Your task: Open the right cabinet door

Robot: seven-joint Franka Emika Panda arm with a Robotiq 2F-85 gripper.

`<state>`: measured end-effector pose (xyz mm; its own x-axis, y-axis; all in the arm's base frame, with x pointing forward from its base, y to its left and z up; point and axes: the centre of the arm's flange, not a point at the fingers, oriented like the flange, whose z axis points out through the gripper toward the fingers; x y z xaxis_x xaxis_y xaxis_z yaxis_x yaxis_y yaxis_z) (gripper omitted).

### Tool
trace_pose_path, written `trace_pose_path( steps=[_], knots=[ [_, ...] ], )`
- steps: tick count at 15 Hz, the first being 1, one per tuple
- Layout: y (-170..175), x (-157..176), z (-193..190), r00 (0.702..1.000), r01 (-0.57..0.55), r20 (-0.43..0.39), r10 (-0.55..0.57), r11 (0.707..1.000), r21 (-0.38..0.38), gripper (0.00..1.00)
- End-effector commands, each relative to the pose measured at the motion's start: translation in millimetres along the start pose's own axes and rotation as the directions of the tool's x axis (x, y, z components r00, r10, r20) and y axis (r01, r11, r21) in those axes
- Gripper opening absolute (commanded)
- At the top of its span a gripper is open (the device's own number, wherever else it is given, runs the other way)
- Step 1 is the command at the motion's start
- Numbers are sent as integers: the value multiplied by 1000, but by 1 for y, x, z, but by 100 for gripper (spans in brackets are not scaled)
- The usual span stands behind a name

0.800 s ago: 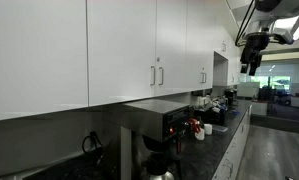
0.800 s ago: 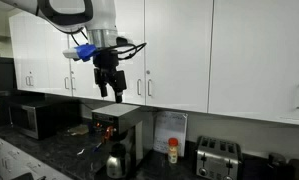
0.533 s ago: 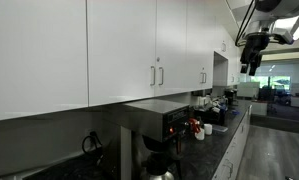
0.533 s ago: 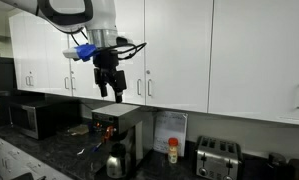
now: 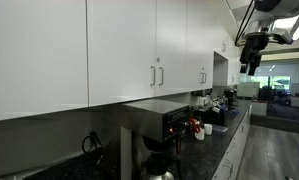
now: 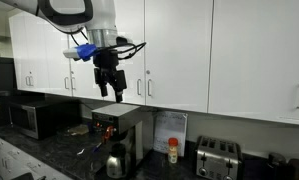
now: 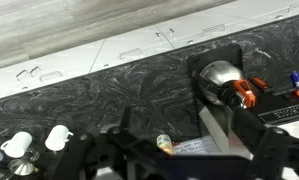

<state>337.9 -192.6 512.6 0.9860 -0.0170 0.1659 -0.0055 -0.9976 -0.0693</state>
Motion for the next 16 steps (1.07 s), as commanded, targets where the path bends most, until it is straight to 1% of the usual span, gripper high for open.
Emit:
trace_pose_path(
  steps=[1, 4, 5, 6, 7, 11, 16],
  knots=[
    [-12, 20, 9, 1000, 24, -18, -25, 998, -56, 100],
    [-20, 49, 27, 998, 53, -24, -56, 994, -97, 100],
    [-22, 59, 34, 998, 49, -30, -53, 991, -121, 100],
    [-24, 71, 44, 995, 72, -52, -80, 988, -133, 100],
    [-28, 83, 51, 993, 95, -51, -102, 987, -127, 100],
    [-42, 123, 71, 975, 183, -106, -197, 974, -133, 100],
    [-64, 169, 83, 955, 231, -161, -248, 966, -119, 100]
  ],
)
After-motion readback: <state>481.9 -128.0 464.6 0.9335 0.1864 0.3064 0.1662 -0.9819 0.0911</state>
